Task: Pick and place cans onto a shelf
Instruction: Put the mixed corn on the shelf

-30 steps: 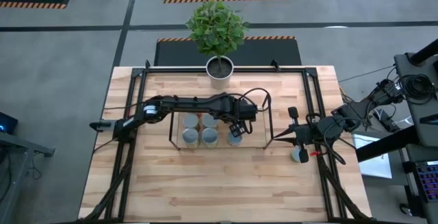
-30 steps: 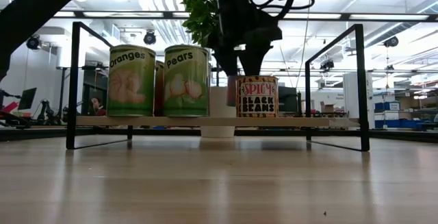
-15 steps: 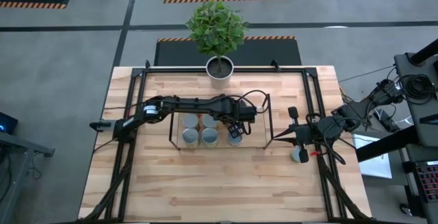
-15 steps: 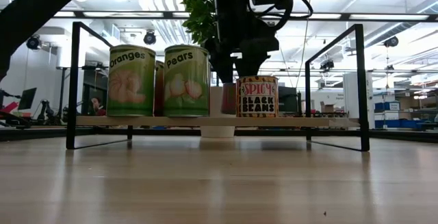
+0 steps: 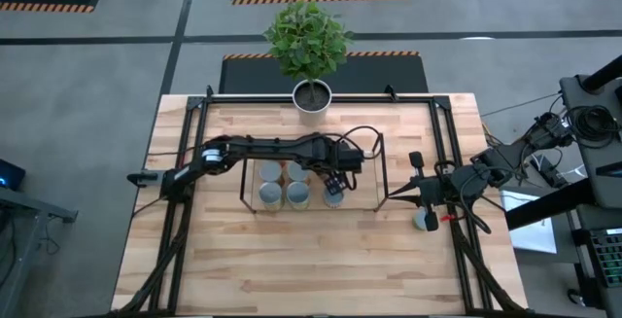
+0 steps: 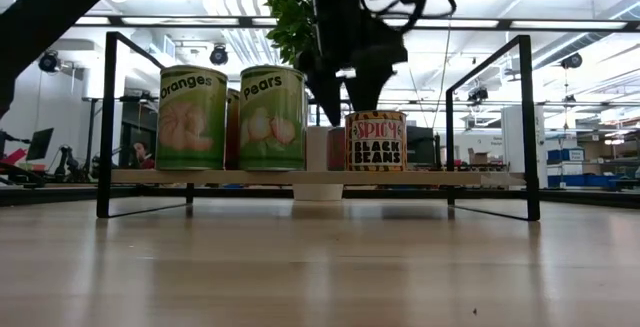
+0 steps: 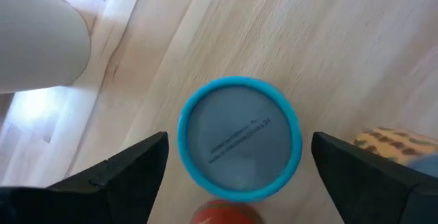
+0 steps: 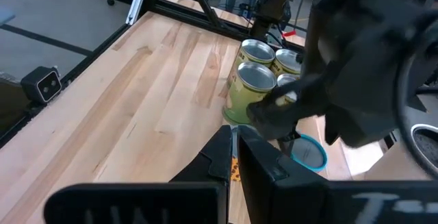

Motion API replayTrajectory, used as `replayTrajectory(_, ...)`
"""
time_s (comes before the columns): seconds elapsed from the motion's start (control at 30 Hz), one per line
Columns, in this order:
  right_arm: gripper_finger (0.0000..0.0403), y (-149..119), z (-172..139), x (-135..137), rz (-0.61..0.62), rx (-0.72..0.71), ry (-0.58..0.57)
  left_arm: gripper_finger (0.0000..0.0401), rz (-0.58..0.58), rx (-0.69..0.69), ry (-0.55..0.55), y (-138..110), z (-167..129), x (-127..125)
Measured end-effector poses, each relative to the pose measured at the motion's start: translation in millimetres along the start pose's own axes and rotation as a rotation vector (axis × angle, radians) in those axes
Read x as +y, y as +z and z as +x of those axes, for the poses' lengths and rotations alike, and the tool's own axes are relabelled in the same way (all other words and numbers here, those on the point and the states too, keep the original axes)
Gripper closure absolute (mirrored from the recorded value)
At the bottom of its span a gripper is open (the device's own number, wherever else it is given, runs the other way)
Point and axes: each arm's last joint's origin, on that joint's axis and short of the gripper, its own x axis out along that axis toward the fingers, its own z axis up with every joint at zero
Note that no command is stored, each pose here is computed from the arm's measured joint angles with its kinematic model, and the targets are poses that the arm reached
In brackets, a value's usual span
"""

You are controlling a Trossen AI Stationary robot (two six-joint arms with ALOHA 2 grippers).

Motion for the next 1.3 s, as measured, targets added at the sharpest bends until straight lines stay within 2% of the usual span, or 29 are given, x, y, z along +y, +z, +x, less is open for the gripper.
replayTrajectory(0.17, 0.039, 0, 0, 0, -0.002, 0.0, 0.0, 0.006, 0.044, -0.041, -0.021, -1, -22, 5)
replayTrajectory(0.27, 0.039, 0, 0, 0, -0.002, 0.0, 0.0, 0.0065, 0.114, -0.063, -0.025, -2, -30, 4)
replayTrajectory(0.4, 0.039, 0, 0, 0, -0.003, 0.0, 0.0, 0.0103, 0.255, -0.075, -0.037, -2, -32, 2)
replayTrajectory(0.53, 0.039, 0, 0, 0, -0.002, 0.0, 0.0, 0.0177, 0.312, -0.077, -0.044, 0, -30, 5)
replayTrajectory(0.8, 0.039, 0, 0, 0, -0.008, 0.0, 0.0, 0.0381, 0.262, -0.114, -0.061, 7, -25, 8)
replayTrajectory(0.83, 0.039, 0, 0, 0, -0.008, 0.0, 0.0, 0.039, 0.251, -0.112, -0.061, 7, -25, 8)
replayTrajectory(1.0, 0.039, 0, 0, 0, -0.008, 0.0, 0.0, 0.038, 0.231, -0.091, -0.054, 6, -19, 9)
replayTrajectory(1.13, 0.039, 0, 0, 0, -0.008, 0.0, 0.0, 0.0397, 0.223, -0.066, -0.046, 1, -7, 7)
replayTrajectory(1.3, 0.039, 0, 0, 0, -0.008, 0.0, 0.0, 0.04, 0.216, -0.059, -0.043, -1, 2, 7)
